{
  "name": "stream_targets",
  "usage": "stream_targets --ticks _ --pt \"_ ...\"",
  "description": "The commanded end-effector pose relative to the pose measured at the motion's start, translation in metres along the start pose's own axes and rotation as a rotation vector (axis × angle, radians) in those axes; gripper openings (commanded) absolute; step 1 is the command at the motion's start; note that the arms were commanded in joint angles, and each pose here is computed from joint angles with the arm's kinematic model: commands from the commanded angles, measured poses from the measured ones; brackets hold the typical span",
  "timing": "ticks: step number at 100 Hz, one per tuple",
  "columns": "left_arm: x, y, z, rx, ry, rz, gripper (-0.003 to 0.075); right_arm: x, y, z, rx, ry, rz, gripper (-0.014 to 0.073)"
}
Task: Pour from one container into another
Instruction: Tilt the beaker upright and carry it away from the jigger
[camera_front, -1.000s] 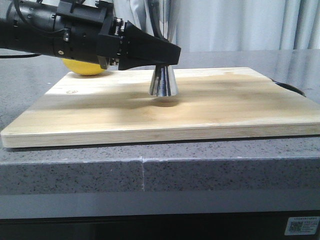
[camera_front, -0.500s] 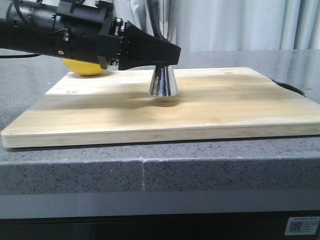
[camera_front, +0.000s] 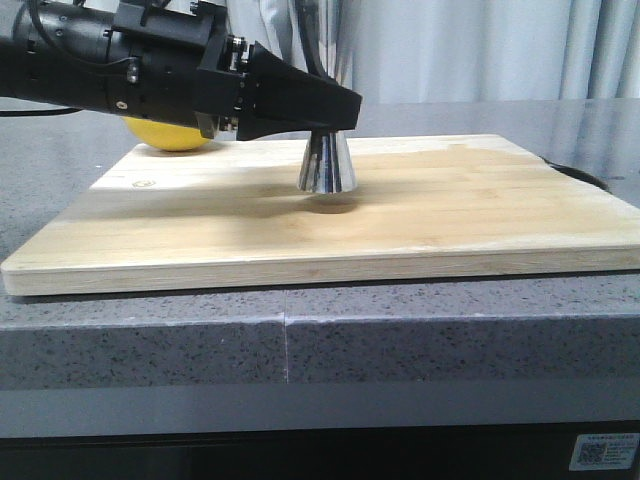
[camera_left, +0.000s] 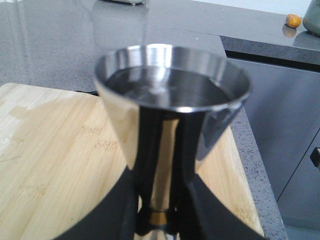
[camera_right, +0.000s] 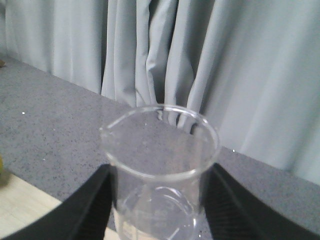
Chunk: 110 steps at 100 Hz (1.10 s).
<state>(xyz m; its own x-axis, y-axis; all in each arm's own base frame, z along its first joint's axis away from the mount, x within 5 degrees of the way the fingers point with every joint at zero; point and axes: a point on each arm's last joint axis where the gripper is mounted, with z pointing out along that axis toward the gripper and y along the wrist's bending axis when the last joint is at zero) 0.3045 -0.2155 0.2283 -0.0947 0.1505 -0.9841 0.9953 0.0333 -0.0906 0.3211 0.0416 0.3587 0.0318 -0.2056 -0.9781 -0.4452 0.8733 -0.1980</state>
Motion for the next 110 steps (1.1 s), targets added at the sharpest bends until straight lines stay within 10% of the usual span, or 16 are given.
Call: stream_targets --ticks 1,110 --pt "-0.037 -0.014 -0.004 0.069 -0.146 0.052 -0.0019 -0.012 -0.003 -0.015 -0.029 -0.092 0.021 0.0309" --pt "-0.036 -0.015 -0.003 0.079 -0.13 0.059 -0.0019 0.088 -0.009 0.032 -0.239 0.008 -0.005 0.0309"
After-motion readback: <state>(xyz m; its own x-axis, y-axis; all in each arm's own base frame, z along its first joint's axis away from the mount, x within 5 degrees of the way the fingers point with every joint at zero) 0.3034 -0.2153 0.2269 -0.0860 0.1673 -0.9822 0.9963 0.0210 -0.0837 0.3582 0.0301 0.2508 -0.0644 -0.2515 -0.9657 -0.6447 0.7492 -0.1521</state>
